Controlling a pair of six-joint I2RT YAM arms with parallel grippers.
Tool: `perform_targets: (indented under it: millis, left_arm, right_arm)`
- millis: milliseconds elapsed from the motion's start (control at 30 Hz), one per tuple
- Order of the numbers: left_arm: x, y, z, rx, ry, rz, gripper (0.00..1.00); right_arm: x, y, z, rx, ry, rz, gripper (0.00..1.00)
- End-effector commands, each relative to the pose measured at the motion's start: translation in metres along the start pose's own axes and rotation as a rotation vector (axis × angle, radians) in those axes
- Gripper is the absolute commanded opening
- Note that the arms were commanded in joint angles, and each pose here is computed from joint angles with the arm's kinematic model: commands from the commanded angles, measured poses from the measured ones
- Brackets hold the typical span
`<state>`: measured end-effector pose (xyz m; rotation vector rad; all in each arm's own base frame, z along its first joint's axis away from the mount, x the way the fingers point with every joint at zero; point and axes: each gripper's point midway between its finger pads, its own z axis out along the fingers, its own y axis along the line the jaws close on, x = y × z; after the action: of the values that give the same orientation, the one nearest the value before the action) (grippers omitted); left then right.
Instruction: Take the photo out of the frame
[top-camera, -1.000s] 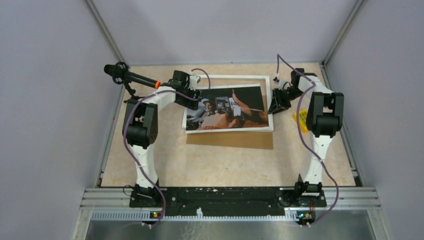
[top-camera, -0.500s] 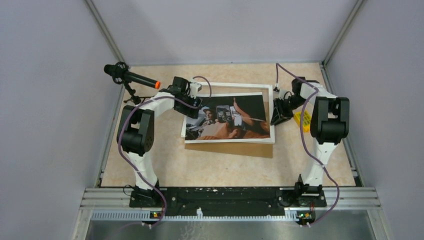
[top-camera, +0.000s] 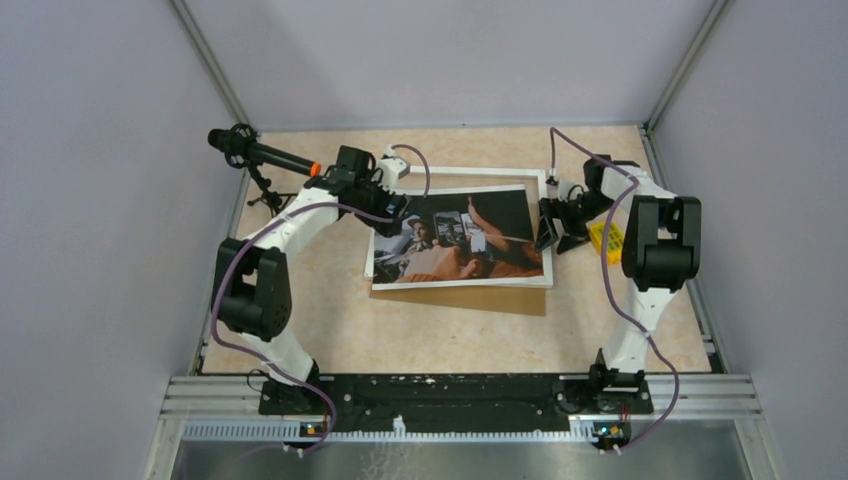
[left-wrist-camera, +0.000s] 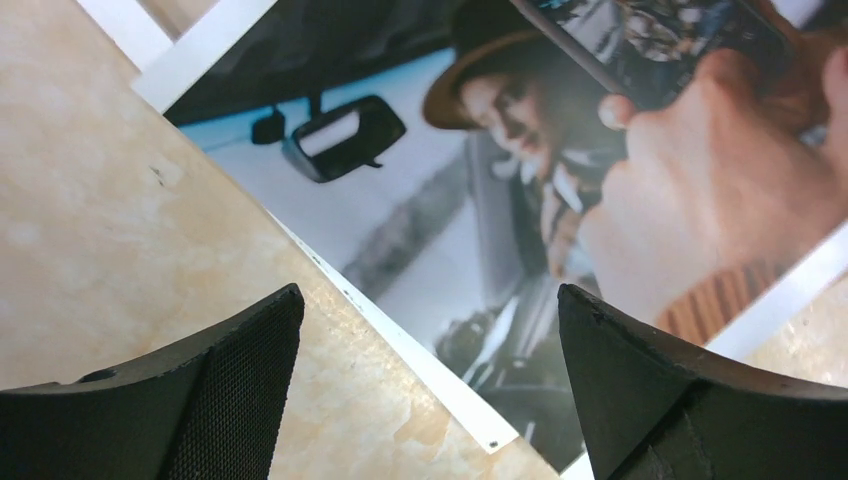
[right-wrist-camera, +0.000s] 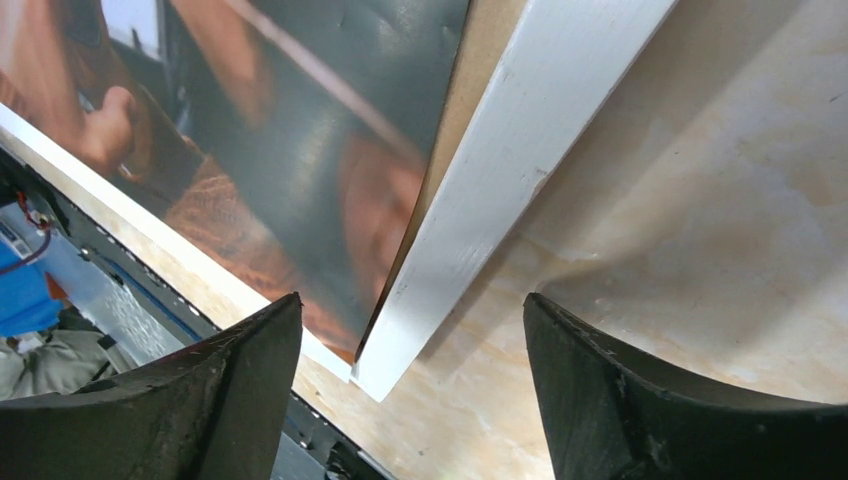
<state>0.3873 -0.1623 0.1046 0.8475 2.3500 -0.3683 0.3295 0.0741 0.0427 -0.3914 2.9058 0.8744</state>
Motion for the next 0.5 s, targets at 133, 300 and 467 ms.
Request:
perform_targets:
  millis: [133, 300, 467]
  left_arm:
    - [0.029, -0.059, -0.047, 0.231, 0.013, 0.413, 0.99]
    - [0.072, -0.087, -0.054, 0.313, 0.076, 0.644, 0.99]
    - [0.084, -0.099, -0.036, 0.213, 0.083, 0.819, 0.99]
  right_arm:
    - [-0.015, 0.016, -0.041, -0.015, -0.123, -0.041, 0.87]
    - [-0.016, 0.016, -0.049, -0.02, -0.143, -0.037, 0.88]
    - [-0.016, 0.016, -0.05, -0.03, -0.15, -0.031, 0.88]
